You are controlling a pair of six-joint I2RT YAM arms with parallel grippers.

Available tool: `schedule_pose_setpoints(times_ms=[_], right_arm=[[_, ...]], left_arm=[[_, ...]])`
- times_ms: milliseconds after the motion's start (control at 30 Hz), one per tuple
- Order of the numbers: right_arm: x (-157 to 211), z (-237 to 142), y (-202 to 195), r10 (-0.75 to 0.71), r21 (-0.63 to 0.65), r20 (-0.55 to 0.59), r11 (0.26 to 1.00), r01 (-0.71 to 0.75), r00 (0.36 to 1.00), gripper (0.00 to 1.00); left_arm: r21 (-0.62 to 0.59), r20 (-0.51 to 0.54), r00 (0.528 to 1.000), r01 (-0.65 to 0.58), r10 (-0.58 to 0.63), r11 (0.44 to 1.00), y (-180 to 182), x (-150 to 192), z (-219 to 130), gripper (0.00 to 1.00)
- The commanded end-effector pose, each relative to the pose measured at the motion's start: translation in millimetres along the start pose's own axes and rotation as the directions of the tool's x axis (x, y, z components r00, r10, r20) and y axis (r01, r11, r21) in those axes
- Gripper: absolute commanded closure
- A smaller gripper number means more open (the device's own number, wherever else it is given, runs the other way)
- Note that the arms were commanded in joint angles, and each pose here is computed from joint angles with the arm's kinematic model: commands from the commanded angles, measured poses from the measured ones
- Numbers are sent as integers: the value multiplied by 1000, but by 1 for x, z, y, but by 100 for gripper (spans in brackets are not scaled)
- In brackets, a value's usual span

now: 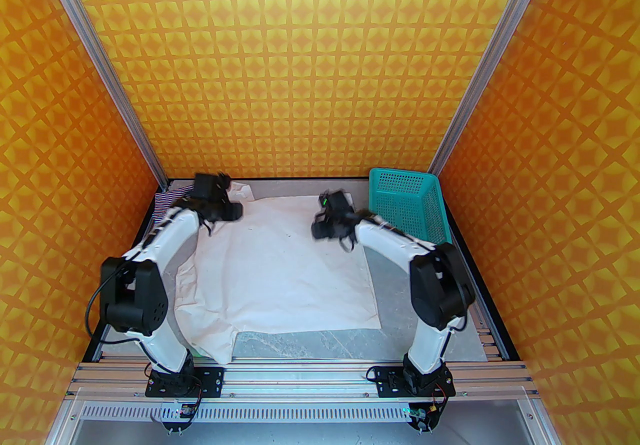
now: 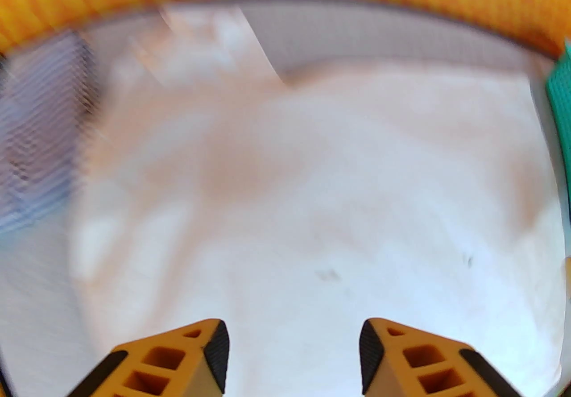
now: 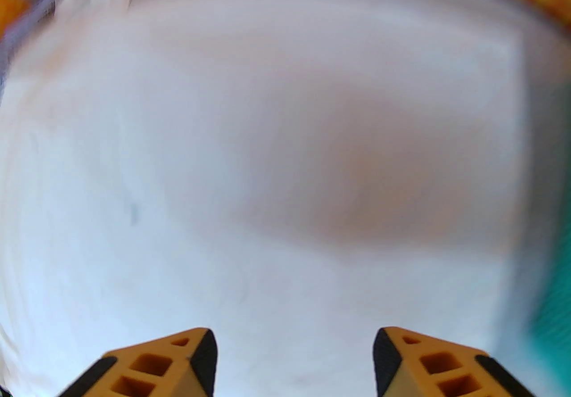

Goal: Fold and stack the mixed laundry pile

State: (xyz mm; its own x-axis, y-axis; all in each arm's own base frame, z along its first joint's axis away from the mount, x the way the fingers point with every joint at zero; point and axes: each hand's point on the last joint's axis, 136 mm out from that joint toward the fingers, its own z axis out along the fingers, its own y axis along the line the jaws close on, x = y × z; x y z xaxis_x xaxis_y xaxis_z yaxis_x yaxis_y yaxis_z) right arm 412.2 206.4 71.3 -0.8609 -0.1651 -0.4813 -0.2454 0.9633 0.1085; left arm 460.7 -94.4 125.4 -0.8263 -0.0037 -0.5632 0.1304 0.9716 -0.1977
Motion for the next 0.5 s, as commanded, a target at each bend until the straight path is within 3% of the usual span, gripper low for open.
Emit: schedule_pose_setpoints(times_ms=[0, 300, 467], right_arm=[[6, 23, -26, 81, 76, -21, 994, -80, 996, 41], [23, 59, -74, 215, 170, -156, 967, -189, 964, 44], [14, 67, -80, 293, 138, -184, 953, -270, 938, 46]], left_arm=[[40, -68, 996, 68, -65, 997, 4, 23, 45, 53], [123, -127, 989, 95, -80, 988, -8, 12, 106, 55], [148, -150, 985, 104, -81, 983, -11, -5, 138, 56]])
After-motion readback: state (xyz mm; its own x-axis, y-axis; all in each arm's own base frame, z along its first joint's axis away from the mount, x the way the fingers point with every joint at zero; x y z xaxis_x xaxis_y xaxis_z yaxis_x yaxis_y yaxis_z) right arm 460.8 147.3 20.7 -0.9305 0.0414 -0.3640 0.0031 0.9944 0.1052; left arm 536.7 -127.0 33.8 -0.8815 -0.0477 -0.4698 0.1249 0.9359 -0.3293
